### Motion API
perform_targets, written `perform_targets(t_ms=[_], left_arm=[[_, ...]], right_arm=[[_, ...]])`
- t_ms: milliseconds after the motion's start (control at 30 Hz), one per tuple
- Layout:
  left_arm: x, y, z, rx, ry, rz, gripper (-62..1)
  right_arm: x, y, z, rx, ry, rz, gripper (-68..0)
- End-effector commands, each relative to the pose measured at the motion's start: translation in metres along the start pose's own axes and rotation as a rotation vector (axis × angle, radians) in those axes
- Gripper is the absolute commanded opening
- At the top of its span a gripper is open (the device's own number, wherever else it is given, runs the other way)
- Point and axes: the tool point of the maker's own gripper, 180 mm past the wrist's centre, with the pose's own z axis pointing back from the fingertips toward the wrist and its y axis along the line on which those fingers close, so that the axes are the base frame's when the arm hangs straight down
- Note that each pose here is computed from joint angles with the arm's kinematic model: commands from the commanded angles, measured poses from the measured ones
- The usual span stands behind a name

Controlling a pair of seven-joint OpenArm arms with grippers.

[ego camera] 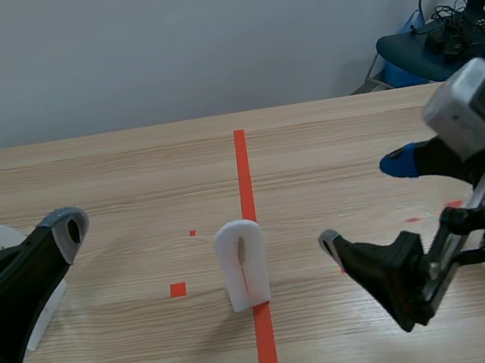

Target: Do the leaf sorting experiment

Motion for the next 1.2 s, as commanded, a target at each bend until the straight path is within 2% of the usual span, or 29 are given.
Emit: perform_targets(t_ms=[0, 333, 467, 500, 667, 900, 967, 1033, 1167], left_arm=[[0.006, -0.001, -0.001, -0.003, -0.031, 0.008, 1.4], [0.006, -0.001, -0.001, -0.003, -0.031, 0.008, 1.4], [0.006, -0.001, -0.001, -0.003, -0.031, 0.008, 1.4], [0.006, -0.001, -0.001, -0.003, -0.031, 0.008, 1.4], [0.006, -0.001, -0.001, -0.003, -0.031, 0.008, 1.4], [0.006, -0.001, -0.001, -0.003, -0.031, 0.009, 1.4], [0.006, -0.001, -0.001, -0.003, -0.031, 0.009, 1.4], [0.006, -0.001, -0.001, -0.003, -0.031, 0.009, 1.4], [0.006, -0.001, -0.001, -0.003, -0.031, 0.009, 1.4]], right_arm=[[0.01, -0.007, -0.012, -0.009, -0.055, 0.012, 0.4], [-0.039, 0.039, -0.106, 0.117, -0.013, -0.036, 0.4], [-0.054, 0.064, -0.126, 0.179, 0.027, -0.032, -0.9], [-0.056, 0.069, -0.128, 0.193, 0.029, -0.03, -4.6], [-0.061, 0.083, -0.127, 0.227, 0.047, -0.014, -32.3], [-0.067, 0.074, -0.121, 0.214, 0.059, -0.001, -57.8], [-0.067, 0.069, -0.12, 0.204, 0.056, 0.001, -62.0], [-0.062, 0.063, -0.12, 0.187, 0.035, -0.001, -62.7], [-0.038, 0.047, -0.115, 0.142, -0.035, 0.009, -62.7]])
